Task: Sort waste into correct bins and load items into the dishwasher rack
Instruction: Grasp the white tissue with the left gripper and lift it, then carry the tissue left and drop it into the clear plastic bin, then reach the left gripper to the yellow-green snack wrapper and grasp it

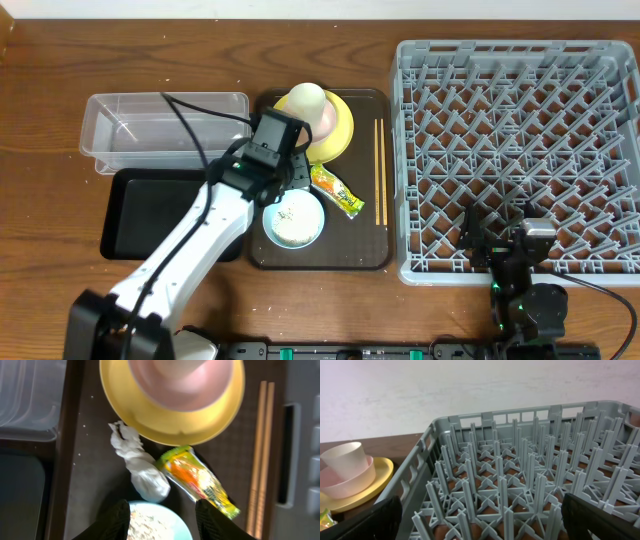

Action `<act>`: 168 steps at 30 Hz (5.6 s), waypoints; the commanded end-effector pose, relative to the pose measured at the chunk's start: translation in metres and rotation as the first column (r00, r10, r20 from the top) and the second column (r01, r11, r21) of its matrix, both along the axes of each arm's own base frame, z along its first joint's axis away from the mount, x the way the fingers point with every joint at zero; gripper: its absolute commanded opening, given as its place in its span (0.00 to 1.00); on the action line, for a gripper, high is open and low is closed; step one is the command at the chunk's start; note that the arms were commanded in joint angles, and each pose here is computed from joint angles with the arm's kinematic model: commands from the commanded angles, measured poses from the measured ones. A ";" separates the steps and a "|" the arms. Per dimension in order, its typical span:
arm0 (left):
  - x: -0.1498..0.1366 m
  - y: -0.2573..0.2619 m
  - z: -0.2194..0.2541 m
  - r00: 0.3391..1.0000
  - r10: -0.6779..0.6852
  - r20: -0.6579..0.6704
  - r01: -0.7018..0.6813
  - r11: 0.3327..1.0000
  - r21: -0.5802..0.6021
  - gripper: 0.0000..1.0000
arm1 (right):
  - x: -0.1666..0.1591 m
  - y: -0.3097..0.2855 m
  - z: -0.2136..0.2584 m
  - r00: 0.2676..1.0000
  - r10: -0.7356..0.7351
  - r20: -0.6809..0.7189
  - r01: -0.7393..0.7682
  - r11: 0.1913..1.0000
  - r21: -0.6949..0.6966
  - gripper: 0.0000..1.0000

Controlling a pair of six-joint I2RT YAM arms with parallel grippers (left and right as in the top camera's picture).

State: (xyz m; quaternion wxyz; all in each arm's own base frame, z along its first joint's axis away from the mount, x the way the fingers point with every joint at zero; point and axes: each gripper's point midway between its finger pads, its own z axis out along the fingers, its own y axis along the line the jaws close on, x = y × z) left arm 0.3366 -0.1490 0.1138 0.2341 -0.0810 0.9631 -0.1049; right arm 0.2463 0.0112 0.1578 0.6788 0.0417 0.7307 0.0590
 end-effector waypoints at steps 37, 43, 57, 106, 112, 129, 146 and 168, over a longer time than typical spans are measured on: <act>0.025 0.008 -0.109 0.990 0.060 -0.126 -0.038 0.985 0.168 0.45 | 0.000 -0.002 0.000 1.000 -0.005 0.000 0.005 1.000 -0.014 0.99; 0.028 0.010 -0.113 0.991 0.068 -0.113 -0.046 0.982 0.182 0.31 | 0.000 -0.002 0.000 1.000 -0.005 0.000 0.005 1.000 -0.014 0.99; 0.052 0.004 -0.025 0.991 0.078 0.112 -0.088 0.993 0.081 0.06 | 0.000 -0.002 0.000 1.000 -0.005 0.000 0.005 1.000 -0.014 0.99; 0.077 0.141 0.076 0.889 0.381 0.253 -0.324 0.915 -0.240 0.57 | 0.000 -0.002 0.000 1.000 -0.005 0.000 0.005 1.000 -0.014 0.99; 0.015 0.056 0.068 0.988 0.141 0.061 -0.115 0.944 -0.310 0.48 | 0.000 -0.002 0.000 1.000 -0.005 0.000 0.005 1.000 -0.014 0.99; -0.099 -0.044 -0.015 0.946 -0.240 -0.219 0.255 0.966 0.042 0.39 | 0.000 -0.002 0.000 1.000 -0.005 0.000 0.005 1.000 -0.014 0.99; -0.091 -0.044 -0.076 0.933 -0.224 -0.281 0.301 0.914 0.272 0.39 | 0.000 -0.002 0.000 1.000 -0.005 0.000 0.005 1.000 -0.014 0.99; -0.084 -0.003 -0.071 0.955 -0.151 -0.256 0.262 0.835 0.483 0.41 | 0.000 -0.002 0.000 1.000 -0.005 0.000 0.005 1.000 -0.014 0.99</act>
